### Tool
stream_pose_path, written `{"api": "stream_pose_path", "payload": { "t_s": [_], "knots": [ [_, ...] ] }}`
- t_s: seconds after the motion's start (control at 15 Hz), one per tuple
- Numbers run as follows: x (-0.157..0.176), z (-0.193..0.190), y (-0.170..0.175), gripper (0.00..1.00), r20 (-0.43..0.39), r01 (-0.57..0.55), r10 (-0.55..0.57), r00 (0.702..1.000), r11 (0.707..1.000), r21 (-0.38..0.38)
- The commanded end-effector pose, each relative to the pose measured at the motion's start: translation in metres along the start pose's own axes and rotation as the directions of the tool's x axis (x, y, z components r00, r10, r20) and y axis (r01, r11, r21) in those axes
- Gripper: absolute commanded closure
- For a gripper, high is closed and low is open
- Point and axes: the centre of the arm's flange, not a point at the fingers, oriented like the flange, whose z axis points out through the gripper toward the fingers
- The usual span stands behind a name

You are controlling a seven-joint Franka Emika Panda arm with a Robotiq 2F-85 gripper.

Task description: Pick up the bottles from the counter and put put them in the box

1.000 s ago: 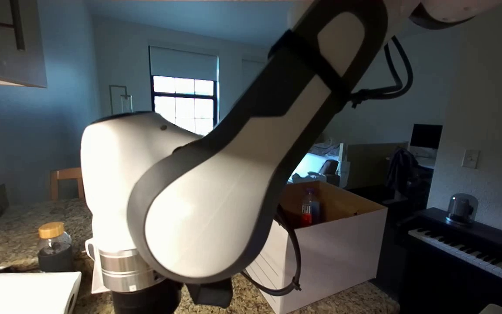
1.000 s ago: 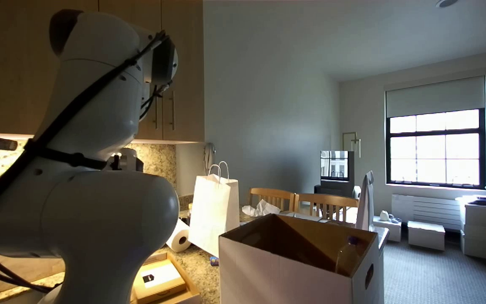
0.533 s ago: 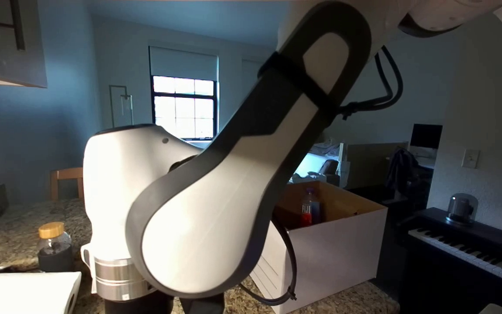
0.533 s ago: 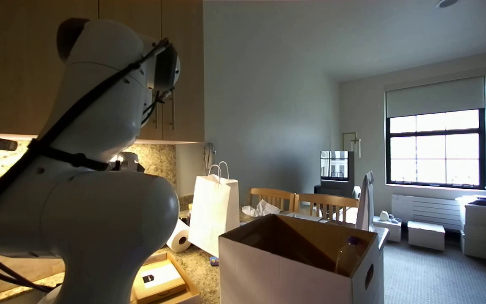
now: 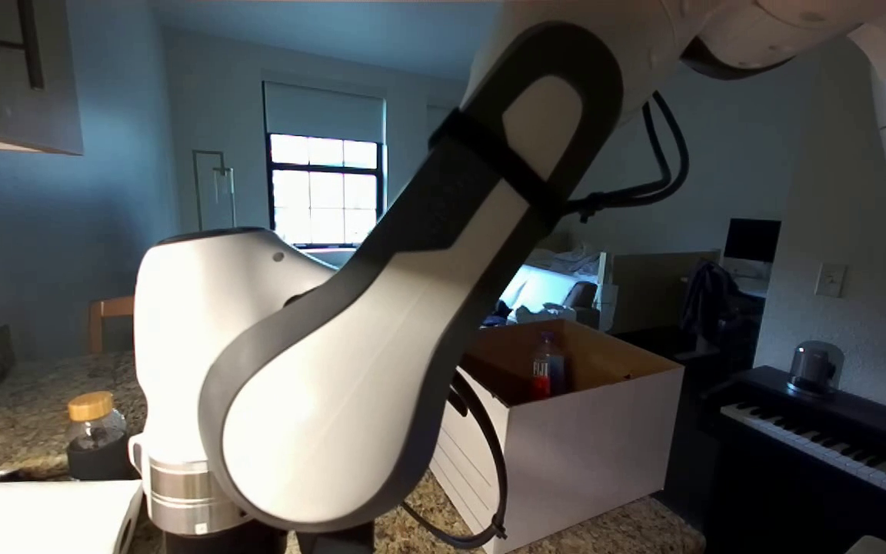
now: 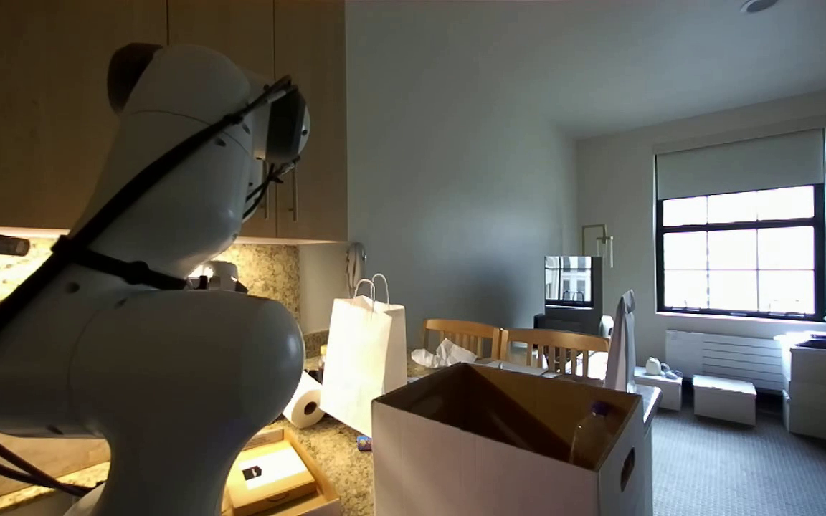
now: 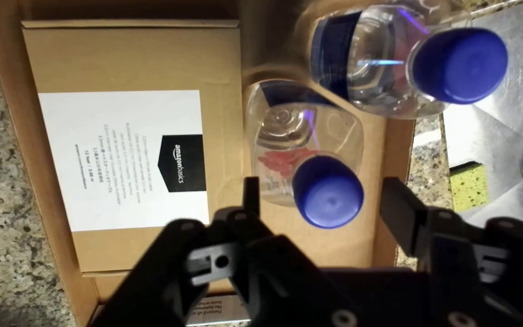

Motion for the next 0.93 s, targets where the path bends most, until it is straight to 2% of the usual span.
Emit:
{"api": "stream_pose_path", "payload": {
  "t_s": [0.0,0.33,0.4,0.53,0.87],
  "knots": [
    [0.002,0.005,0.003,0.61,-0.031,-0.006,0.007,1.000,1.000,0.007],
    [0.000,-0.003,0.009,0.90,-0.054,-0.031,0.031,0.998,0.999,-0.010],
    [0.000,-0.003,0.010,0.87,-0.055,-0.034,0.033,0.998,0.999,-0.011],
    [0.000,-0.007,0.010,0.86,-0.055,-0.037,0.036,0.998,0.999,-0.014],
    [0.002,-0.061,0.010,0.86,-0.082,-0.080,0.074,0.994,0.994,-0.074]
  ]
}}
